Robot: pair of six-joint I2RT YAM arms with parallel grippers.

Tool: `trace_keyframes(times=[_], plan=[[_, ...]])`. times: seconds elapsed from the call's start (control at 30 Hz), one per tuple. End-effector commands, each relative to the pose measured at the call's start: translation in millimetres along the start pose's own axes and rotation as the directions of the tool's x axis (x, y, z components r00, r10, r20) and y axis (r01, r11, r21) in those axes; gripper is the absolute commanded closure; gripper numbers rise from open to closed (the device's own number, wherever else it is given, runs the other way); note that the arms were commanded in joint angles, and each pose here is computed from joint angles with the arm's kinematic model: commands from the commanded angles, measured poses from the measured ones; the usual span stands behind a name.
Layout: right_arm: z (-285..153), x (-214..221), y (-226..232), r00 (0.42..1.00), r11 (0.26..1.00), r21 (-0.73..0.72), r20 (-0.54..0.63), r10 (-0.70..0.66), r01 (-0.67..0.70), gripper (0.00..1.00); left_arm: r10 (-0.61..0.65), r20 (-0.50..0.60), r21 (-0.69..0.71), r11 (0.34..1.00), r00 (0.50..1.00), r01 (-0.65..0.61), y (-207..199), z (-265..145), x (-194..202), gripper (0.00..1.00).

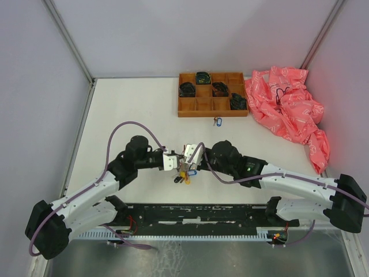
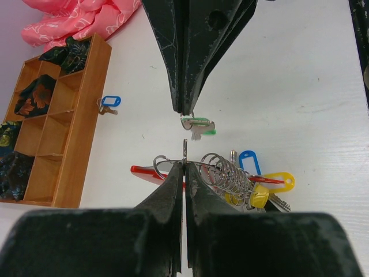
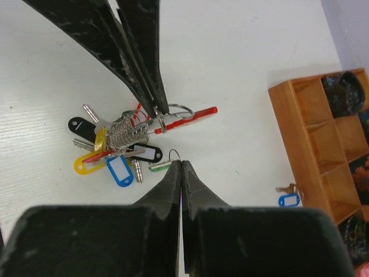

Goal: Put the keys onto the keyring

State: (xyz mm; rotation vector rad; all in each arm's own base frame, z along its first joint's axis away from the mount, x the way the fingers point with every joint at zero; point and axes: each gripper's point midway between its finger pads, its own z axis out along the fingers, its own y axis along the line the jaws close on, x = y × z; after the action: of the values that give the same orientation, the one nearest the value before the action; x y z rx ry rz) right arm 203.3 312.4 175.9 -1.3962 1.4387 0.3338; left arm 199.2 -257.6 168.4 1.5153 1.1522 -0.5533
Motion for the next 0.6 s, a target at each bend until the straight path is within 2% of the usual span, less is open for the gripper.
trace_keyframes(times=[0.0, 0.13, 0.23, 0.37, 0.57], plan=[[-12, -7, -21, 0.989, 0.985, 0.103, -0.041, 0.141, -0.136, 0.99, 0.088, 0.057, -0.061, 0.995, 0.994, -0.085, 16, -3, -20, 0.97], [-17, 8, -29, 0.96, 0.956, 0.185, -0.124, 0.252, -0.227, 0.99, 0.095, 0.06, -0.079, 0.993, 0.994, -0.09, 18, -4, -21, 0.97], [-24, 28, -32, 0.898, 0.916, 0.258, -0.239, 0.369, -0.308, 0.99, 0.093, 0.044, -0.101, 0.991, 0.995, -0.088, 22, -6, -20, 0.97], [-26, 55, -27, 0.765, 0.86, 0.326, -0.404, 0.502, -0.393, 1.0, 0.085, 0.022, -0.138, 0.987, 0.996, -0.081, 29, -8, -18, 0.97], [-25, 105, -20, 0.517, 0.795, 0.412, -0.607, 0.604, -0.445, 0.99, 0.077, 0.007, -0.165, 0.983, 0.997, -0.075, 33, -12, -18, 0.97]])
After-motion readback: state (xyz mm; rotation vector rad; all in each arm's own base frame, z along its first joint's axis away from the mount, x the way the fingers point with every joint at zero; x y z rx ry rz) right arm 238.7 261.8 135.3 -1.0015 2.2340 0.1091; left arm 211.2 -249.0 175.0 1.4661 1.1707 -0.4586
